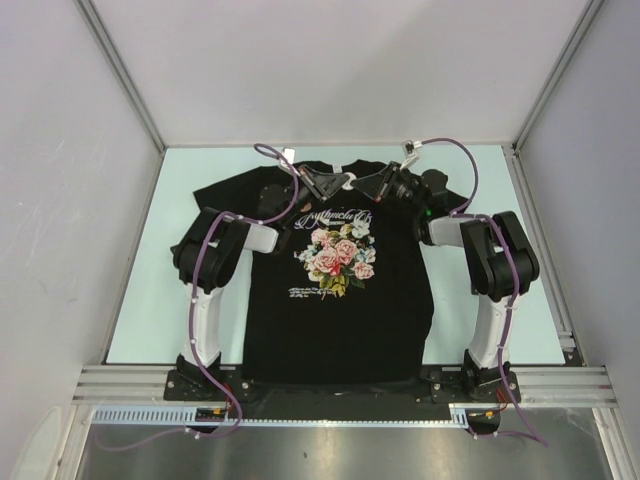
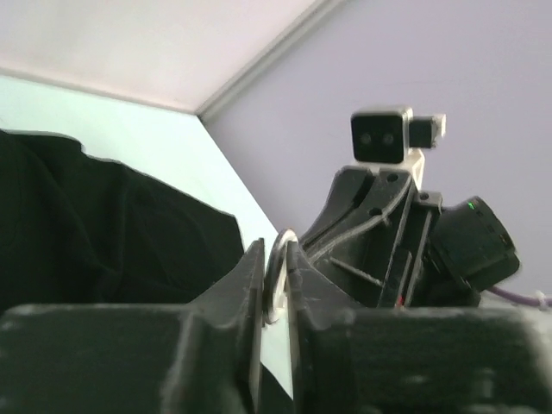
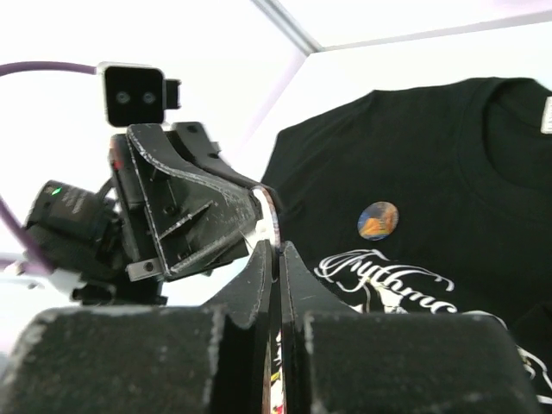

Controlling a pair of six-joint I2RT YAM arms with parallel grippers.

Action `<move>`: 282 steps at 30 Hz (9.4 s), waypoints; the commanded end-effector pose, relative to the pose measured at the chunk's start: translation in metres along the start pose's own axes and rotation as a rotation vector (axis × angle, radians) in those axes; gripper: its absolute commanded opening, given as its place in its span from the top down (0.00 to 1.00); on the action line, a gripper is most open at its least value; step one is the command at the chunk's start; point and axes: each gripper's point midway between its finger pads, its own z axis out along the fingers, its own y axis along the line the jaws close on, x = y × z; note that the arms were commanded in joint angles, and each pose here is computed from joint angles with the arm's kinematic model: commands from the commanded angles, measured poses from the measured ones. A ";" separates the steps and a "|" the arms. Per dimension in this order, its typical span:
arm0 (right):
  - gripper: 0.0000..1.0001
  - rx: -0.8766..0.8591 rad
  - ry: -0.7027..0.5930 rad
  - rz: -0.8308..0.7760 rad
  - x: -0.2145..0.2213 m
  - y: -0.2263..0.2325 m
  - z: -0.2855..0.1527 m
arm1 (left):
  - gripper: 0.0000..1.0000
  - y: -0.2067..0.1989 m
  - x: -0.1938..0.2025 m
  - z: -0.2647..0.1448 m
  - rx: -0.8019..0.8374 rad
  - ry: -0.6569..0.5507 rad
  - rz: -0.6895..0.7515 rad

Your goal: Remove the brooch from the garment

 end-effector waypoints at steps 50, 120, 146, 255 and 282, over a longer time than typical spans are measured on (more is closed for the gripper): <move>1.00 -0.225 0.230 -0.053 0.001 0.004 -0.032 | 0.55 -0.022 0.032 -0.008 0.275 0.633 0.088; 0.77 -0.132 0.067 -0.013 -0.008 0.004 -0.001 | 1.00 -0.050 -0.005 -0.005 0.180 0.295 0.089; 0.88 0.000 -0.041 0.161 -0.017 -0.032 -0.009 | 1.00 -0.072 0.002 -0.002 0.143 0.290 0.347; 0.34 0.156 -0.006 -0.105 -0.051 -0.016 -0.047 | 1.00 0.101 -0.111 -0.419 -2.217 0.539 0.655; 0.35 0.116 0.002 -0.091 -0.048 -0.013 -0.045 | 1.00 0.122 -0.112 -0.424 -2.245 0.598 0.655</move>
